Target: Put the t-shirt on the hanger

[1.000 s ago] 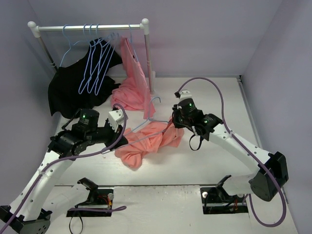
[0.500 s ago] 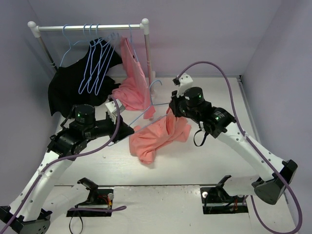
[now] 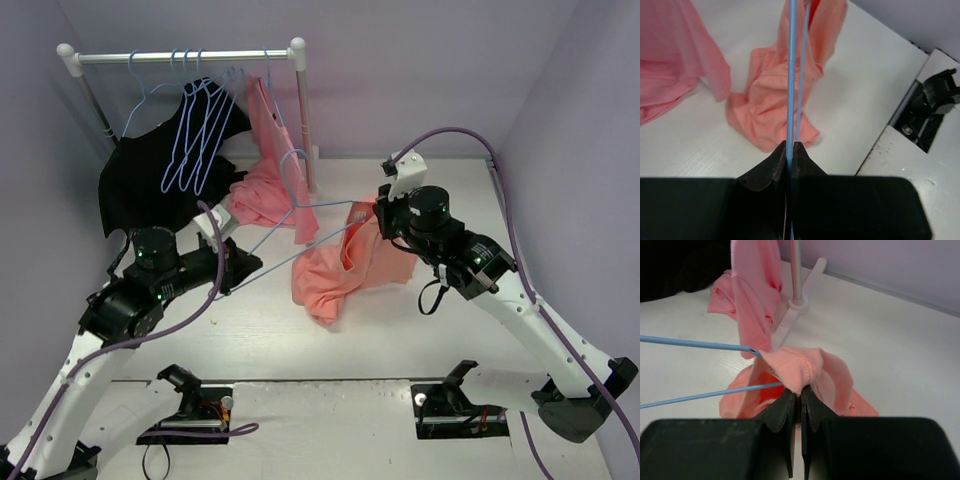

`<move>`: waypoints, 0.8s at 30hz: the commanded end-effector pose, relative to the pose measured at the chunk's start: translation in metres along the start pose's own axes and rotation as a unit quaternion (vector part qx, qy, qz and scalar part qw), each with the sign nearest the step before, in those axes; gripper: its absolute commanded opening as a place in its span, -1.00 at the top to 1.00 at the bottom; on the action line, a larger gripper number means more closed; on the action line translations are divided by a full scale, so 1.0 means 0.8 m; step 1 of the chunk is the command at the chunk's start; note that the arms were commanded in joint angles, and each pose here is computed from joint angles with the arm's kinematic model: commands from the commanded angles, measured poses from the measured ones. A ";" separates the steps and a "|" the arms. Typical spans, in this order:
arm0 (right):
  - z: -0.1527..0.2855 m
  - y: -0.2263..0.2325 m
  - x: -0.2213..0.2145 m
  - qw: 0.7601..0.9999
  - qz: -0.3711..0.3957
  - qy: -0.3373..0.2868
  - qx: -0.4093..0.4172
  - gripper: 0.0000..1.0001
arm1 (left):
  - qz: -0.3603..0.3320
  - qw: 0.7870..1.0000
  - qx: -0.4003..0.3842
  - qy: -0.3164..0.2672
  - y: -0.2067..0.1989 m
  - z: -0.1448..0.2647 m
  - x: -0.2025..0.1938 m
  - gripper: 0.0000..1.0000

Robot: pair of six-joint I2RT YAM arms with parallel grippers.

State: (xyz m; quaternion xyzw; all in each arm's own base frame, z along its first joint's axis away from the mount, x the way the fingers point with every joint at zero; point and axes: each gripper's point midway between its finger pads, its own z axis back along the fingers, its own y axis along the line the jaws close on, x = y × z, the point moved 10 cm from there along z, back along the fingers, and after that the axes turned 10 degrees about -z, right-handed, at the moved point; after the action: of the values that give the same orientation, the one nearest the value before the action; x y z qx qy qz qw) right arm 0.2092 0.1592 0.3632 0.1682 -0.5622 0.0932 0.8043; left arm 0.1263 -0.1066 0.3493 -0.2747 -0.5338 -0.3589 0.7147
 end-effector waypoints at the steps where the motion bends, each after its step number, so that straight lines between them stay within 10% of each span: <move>1: 0.002 -0.004 0.017 0.999 -0.019 -0.043 -0.024 1.00 | -0.004 0.994 0.090 -0.057 0.003 0.028 0.015 1.00; 24: -0.026 -0.001 0.009 1.000 0.022 0.001 0.022 1.00 | -0.037 0.999 0.004 0.021 -0.016 0.043 -0.019 1.00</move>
State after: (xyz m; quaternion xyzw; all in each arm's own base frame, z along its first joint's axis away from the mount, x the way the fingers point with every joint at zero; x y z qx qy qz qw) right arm 0.2324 0.1761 0.3360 0.1538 -0.5162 0.1310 0.8323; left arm 0.0968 -0.0885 0.3218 -0.2619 -0.4959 -0.3652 0.7431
